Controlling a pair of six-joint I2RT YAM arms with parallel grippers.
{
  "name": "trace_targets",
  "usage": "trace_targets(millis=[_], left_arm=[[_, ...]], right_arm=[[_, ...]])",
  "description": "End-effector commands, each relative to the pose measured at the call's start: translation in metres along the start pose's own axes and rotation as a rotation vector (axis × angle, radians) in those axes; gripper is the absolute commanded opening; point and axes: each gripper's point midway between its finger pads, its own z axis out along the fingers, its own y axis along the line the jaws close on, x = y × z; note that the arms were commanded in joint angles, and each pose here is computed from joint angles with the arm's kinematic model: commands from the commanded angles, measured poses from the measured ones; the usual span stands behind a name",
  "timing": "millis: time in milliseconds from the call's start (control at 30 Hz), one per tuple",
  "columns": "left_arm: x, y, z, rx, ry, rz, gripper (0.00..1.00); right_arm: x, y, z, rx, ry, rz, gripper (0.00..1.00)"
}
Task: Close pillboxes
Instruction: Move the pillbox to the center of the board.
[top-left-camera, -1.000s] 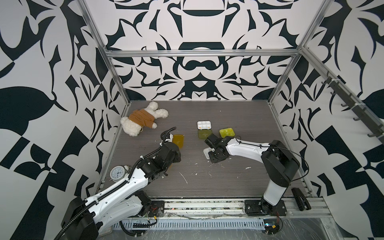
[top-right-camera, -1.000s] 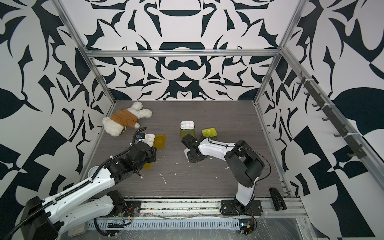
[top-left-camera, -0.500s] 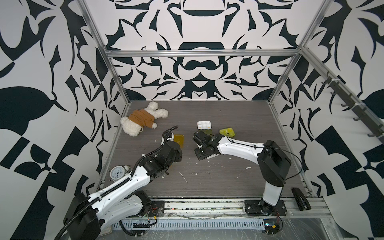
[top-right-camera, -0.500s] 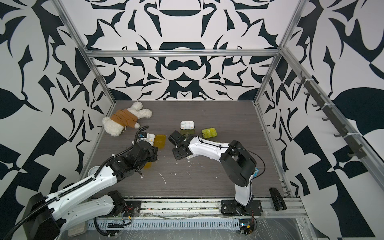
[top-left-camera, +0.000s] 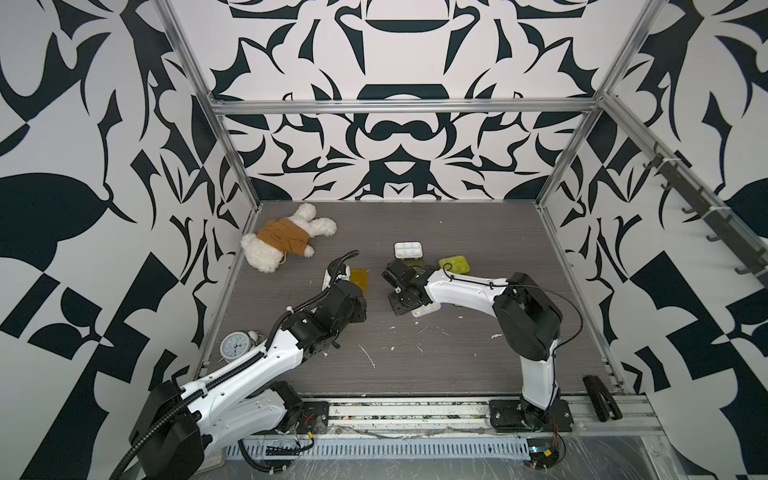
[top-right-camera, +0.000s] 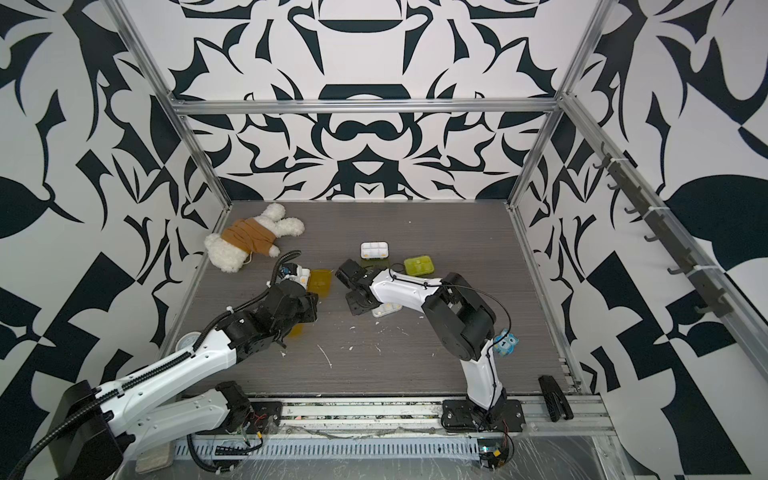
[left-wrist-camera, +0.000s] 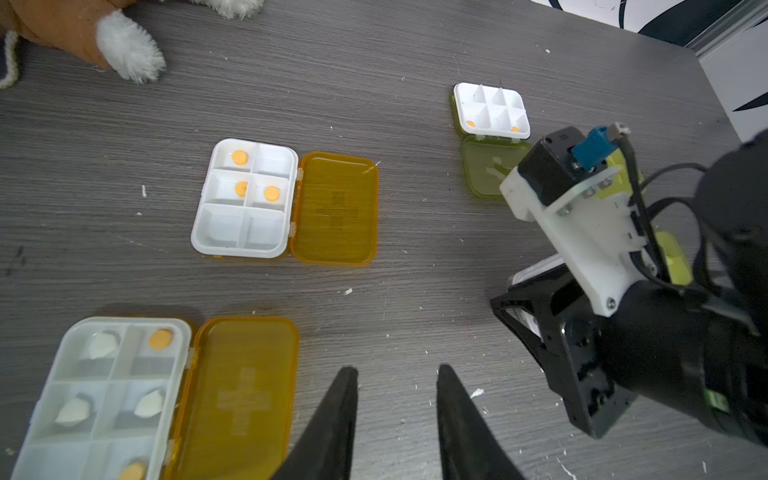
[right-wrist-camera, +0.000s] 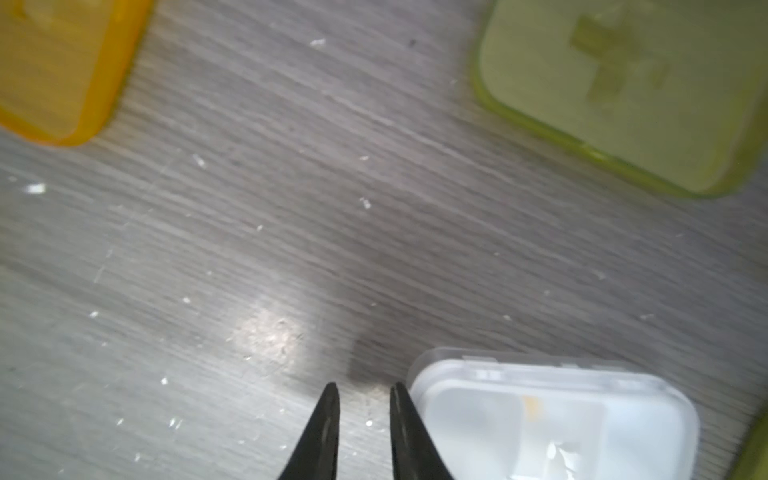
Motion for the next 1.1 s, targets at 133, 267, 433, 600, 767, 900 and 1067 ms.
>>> trace_targets(millis=[133,267,433,600,767,900,1067], left_arm=[[-0.013,-0.010,-0.001,0.028,-0.027,-0.011,0.35],[-0.013,-0.009,-0.001,0.028,-0.026,-0.011,0.35],[-0.012,-0.008,-0.003,0.032,-0.031,-0.015,0.35],[-0.010,-0.008,-0.001,0.031,-0.022,-0.020,0.35],[-0.010,-0.008,-0.001,0.033,-0.024,-0.020,0.35],[-0.011,-0.007,-0.002,0.029,-0.027,-0.013,0.35],[-0.011,-0.006,-0.005,0.029,-0.033,-0.011,0.36]], right_arm=[[-0.006,-0.032,-0.010,0.060,-0.031,0.059,0.24],[-0.003,-0.041,-0.011,0.068,-0.024,0.064,0.24],[0.005,-0.055,-0.011,0.083,-0.010,0.082,0.24],[0.012,-0.068,-0.011,0.095,0.000,0.099,0.24],[0.010,-0.079,-0.016,0.097,-0.005,0.116,0.24],[-0.007,-0.071,-0.029,0.069,-0.035,0.117,0.24],[-0.050,-0.065,-0.043,0.056,-0.137,0.131,0.30]])
